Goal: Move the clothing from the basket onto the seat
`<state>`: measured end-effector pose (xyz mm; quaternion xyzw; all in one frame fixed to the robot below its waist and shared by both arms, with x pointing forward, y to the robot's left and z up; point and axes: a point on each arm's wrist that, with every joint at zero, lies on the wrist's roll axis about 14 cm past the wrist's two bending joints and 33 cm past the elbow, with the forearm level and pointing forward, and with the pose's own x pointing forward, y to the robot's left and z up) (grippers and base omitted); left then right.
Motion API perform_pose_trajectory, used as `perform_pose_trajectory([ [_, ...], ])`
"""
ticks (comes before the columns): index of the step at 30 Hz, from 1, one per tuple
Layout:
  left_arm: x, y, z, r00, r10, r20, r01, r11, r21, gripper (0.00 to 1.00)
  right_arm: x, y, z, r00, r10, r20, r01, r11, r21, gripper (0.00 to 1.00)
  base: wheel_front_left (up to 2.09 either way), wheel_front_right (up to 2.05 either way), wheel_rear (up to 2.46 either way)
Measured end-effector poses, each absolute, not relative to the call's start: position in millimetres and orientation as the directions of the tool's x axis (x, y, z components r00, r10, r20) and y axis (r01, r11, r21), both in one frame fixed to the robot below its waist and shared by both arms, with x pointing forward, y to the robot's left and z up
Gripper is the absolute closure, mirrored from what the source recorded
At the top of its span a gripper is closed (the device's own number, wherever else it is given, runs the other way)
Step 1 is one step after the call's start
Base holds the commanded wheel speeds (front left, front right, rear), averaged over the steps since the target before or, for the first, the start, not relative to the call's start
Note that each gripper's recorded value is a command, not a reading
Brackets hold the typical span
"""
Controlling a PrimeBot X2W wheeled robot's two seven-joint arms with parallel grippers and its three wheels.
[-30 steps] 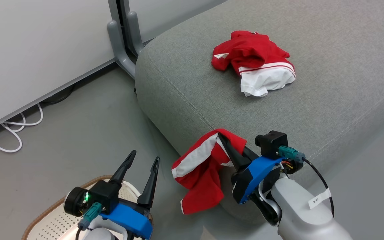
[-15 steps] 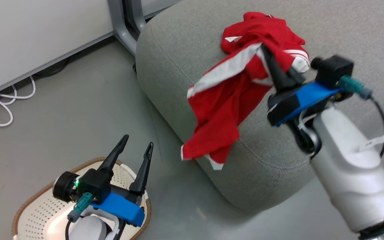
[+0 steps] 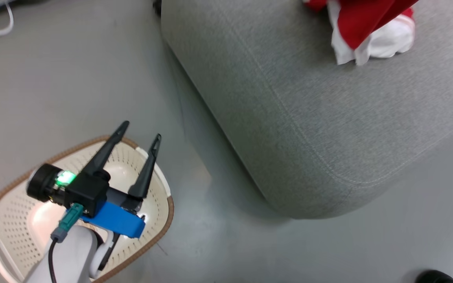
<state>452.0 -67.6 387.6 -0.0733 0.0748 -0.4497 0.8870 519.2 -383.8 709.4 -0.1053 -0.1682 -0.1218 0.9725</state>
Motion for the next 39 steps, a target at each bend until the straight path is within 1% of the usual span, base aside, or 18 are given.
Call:
perform_pose_trajectory([
  [4, 461.4, -62.2, 366.7, 0.579, -0.811, -0.085, 0.787, 0.583, -0.2, 0.0, 531.3, -408.1, 708.1, 0.896, -0.255, 0.365, 0.333, 0.927, -0.172, 1.0, 0.0, 0.0, 0.0],
  [9, 470.6, -58.2, 349.5, 0.581, -0.809, -0.088, 0.783, 0.585, -0.212, 0.0, 542.5, -437.6, 676.2, 0.884, -0.326, 0.335, 0.405, 0.893, -0.199, 1.0, 0.0, 0.0, 0.0],
  [13, 473.8, -51.2, 333.9, 0.59, -0.8, -0.109, 0.771, 0.598, -0.217, 0.0, 550.9, -447.2, 610.1, 0.896, -0.385, 0.223, 0.43, 0.878, -0.21, 1.0, 0.0, 0.0, 0.0],
  [15, 473.2, -48.6, 326.8, 0.589, -0.799, -0.124, 0.768, 0.601, -0.222, 0.0, 552.0, -445.2, 569.0, 0.893, -0.421, 0.159, 0.443, 0.885, -0.145, 1.0, 0.0, 0.0, 0.0],
  [17, 472.0, -46.2, 323.3, 0.59, -0.797, -0.133, 0.765, 0.604, -0.224, 0.0, 548.2, -444.1, 533.4, 0.892, -0.443, 0.088, 0.451, 0.884, -0.123, 1.0, 0.0, 0.0, 0.0],
  [21, 471.3, -40.6, 321.8, 0.597, -0.789, -0.142, 0.759, 0.613, -0.22, 0.0, 543.4, -441.5, 489.8, 0.888, -0.46, -0.012, 0.455, 0.883, -0.118, 1.0, 0.0, 0.0, 0.0],
  [24, 471.7, -36.8, 322.7, 0.605, -0.783, -0.144, 0.753, 0.621, -0.215, 0.0, 541.2, -437.5, 470.8, 0.885, -0.461, -0.056, 0.454, 0.884, -0.11, 1.0, 0.0, 0.0, 0.0],
  [28, 471.6, -33.9, 324.3, 0.611, -0.778, -0.147, 0.749, 0.628, -0.212, 0.0, 539.9, -435.2, 459.3, 0.884, -0.459, -0.088, 0.449, 0.886, -0.119, 1.0, 0.0, 0.0, 0.0],
  [35, 473.2, -32.4, 329.0, 0.617, -0.774, -0.142, 0.747, 0.632, -0.204, 0.0, 538.8, -432.9, 455.4, 0.885, -0.454, -0.102, 0.441, 0.889, -0.125, 1.0, 0.0, 0.0, 0.0],
  [36, 473.4, -32.4, 329.7, 0.617, -0.774, -0.141, 0.747, 0.633, -0.204, 0.0, 538.3, -433.3, 455.8, 0.885, -0.455, -0.102, 0.442, 0.888, -0.125, 0.93, 0.0, 0.0, 0.0],
  [37, 473.7, -32.5, 330.2, 0.617, -0.774, -0.141, 0.747, 0.633, -0.202, 0.0, 537.8, -433.6, 456.6, 0.884, -0.456, -0.102, 0.443, 0.888, -0.124, 0.77, 0.0, 0.0, 0.0],
  [38, 473.7, -32.6, 330.8, 0.618, -0.774, -0.141, 0.747, 0.633, -0.201, 0.0, 537.5, -433.6, 457.5, 0.885, -0.455, -0.101, 0.443, 0.888, -0.124, 0.67, 0.0, 0.0, 0.0],
  [39, 473.7, -32.8, 331.7, 0.618, -0.774, -0.139, 0.748, 0.633, -0.2, 0.0, 537.2, -433.5, 458.7, 0.885, -0.455, -0.099, 0.442, 0.888, -0.124, 0.46, 0.0, 0.0, 0.0],
])
